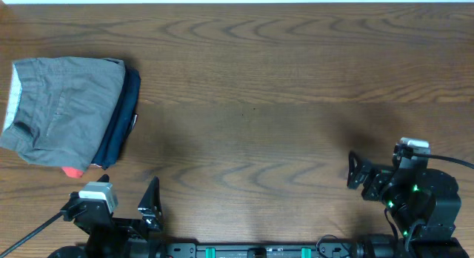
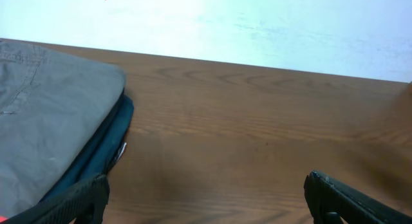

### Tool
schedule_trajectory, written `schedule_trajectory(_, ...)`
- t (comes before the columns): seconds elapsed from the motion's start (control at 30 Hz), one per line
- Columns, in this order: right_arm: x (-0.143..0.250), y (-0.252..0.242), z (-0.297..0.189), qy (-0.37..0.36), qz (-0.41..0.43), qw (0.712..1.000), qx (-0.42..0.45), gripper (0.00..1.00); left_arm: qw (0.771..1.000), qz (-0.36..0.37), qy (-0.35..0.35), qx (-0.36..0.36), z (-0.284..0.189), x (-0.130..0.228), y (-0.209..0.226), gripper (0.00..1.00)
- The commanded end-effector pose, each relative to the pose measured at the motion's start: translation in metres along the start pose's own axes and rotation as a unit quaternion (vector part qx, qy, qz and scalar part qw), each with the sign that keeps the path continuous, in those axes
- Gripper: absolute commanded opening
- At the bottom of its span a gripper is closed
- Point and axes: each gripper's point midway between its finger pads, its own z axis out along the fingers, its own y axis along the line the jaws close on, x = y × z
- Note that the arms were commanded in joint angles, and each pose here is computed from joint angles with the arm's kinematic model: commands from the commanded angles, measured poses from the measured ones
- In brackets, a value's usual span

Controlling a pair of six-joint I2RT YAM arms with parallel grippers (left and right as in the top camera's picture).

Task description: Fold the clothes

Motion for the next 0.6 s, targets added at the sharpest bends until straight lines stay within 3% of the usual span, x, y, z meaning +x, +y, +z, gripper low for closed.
schedule_trajectory(0.0,0.012,-0.003,0.001,0.021,0.002,1.000,0.007,0.99,1.000,-0.004,0.003,-0.008,0.002,0.003,0.003,0.98)
schedule_trajectory(0.3,0.038,-0.009,-0.001,0.074,0.007,0.997,0.021,0.99,1.000,-0.004,0.003,-0.008,0.002,0.003,0.003,0.98)
schedule_trajectory(0.57,0.042,-0.010,-0.008,0.064,0.005,0.998,0.018,0.99,1.000,-0.004,0.003,-0.008,0.002,0.003,0.003,0.98)
